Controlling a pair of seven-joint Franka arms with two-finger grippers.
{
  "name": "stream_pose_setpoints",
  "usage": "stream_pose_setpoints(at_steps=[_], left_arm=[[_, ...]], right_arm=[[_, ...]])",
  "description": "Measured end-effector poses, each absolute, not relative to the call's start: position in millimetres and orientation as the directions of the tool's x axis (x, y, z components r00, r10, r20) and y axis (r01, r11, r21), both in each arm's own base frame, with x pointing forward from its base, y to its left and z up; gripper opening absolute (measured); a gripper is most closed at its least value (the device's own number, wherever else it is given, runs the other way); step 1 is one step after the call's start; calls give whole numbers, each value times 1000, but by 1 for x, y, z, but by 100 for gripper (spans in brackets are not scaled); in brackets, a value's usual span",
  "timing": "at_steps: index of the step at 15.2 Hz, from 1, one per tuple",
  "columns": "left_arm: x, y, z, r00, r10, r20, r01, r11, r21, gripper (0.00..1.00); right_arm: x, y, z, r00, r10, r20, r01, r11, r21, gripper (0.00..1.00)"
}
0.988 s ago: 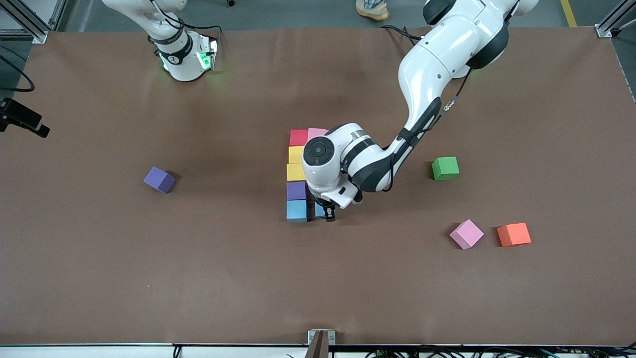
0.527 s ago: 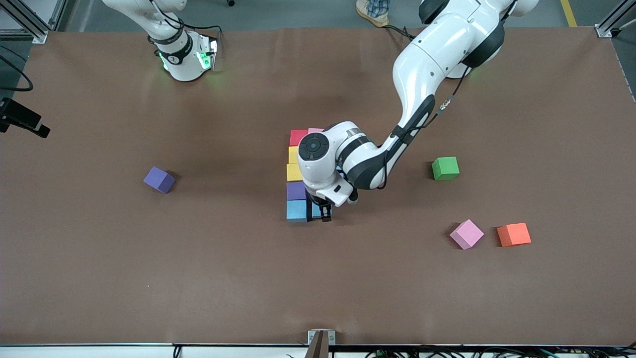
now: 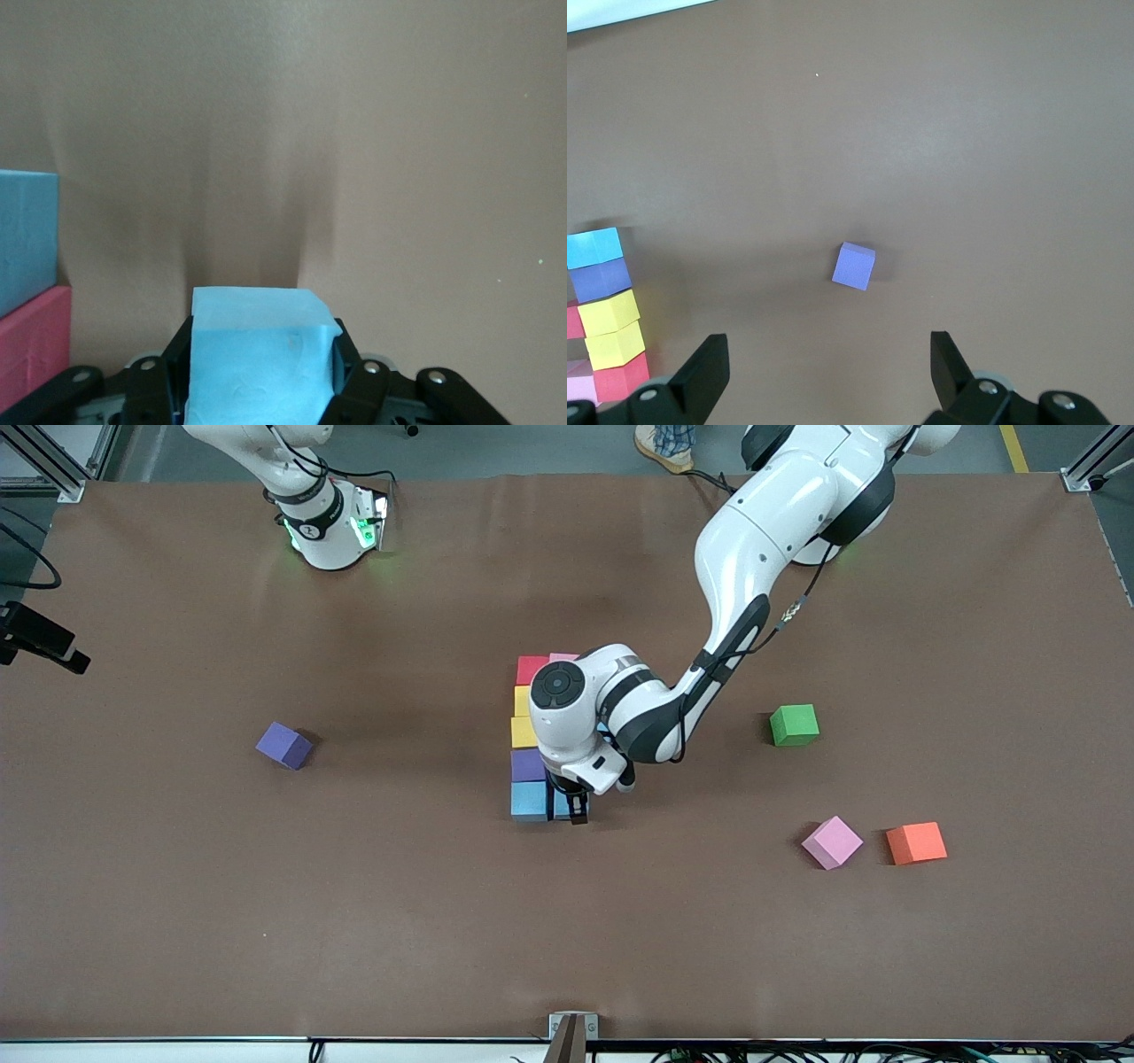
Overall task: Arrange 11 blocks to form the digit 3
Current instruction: 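Lower the light blue block onto the shape with the left gripper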
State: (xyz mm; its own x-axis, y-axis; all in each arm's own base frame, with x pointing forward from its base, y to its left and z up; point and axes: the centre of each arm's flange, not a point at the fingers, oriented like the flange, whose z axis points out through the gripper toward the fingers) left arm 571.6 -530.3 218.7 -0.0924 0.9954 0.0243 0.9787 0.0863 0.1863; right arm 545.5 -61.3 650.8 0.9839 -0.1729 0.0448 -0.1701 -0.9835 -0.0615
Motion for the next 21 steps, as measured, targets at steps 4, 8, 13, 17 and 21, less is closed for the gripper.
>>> stream_pose_setpoints(at_steps=[4, 8, 13, 17, 21], left_arm=[[568, -534, 209, -83, 996, 29, 979, 76, 187, 61], [563, -538, 208, -75, 997, 33, 980, 67, 190, 61], [564, -538, 208, -76, 997, 33, 979, 68, 191, 61], [565, -537, 208, -78, 996, 35, 979, 70, 194, 61], [567, -535, 204, -80, 996, 35, 978, 71, 197, 61]], right_arm=[[546, -60, 651, 984, -170, 45, -167, -984, -61, 100], [547, -52, 652, 986, -155, 53, -152, -986, -62, 100], [548, -49, 652, 987, -150, 58, -147, -987, -62, 100], [548, -49, 652, 987, -150, 61, -147, -987, -60, 100], [549, -50, 652, 987, -150, 62, -147, -987, -60, 100]])
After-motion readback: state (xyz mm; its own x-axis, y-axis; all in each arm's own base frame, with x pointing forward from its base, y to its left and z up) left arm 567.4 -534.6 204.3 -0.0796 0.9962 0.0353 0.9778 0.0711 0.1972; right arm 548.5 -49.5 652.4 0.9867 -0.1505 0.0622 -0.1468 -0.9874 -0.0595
